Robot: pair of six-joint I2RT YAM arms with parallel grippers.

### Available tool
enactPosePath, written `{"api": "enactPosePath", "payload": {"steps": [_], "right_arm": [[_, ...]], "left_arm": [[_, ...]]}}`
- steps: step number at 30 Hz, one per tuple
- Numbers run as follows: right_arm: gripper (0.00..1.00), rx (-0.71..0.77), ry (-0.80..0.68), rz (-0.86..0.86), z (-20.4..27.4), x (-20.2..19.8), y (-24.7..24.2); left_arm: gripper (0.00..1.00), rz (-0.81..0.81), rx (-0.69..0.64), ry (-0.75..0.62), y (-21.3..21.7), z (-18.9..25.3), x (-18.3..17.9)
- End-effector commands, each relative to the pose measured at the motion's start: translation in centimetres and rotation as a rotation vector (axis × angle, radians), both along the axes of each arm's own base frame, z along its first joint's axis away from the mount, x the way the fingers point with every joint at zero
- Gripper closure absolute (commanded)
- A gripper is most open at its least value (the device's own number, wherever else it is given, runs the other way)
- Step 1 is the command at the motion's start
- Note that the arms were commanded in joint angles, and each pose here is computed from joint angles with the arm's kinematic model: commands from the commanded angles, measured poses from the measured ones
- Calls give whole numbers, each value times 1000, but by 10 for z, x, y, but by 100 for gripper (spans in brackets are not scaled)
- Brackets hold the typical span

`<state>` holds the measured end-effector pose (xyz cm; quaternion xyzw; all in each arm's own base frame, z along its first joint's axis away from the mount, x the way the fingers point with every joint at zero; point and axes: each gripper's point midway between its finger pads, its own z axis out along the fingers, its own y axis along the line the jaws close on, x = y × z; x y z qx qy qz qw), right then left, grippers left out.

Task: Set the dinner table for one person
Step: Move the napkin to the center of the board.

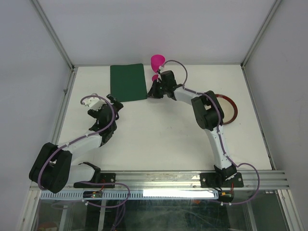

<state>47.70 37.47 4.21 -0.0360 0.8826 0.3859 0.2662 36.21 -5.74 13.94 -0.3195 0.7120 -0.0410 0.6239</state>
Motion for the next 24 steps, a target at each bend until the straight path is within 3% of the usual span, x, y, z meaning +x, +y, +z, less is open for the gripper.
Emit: {"api": "enactPosePath", "payload": {"steps": [1,14,24], "right_arm": [[94,55,-122,12,59,1,13],[97,27,-149,47,71,-27,33],[89,-109,-252,127,88,-38,81]], "left_arm": [[1,9,-38,-63,3,18,-1],[1,8,-52,-87,8,25,-11],[1,30,-83,-127,15,28,-22]]}}
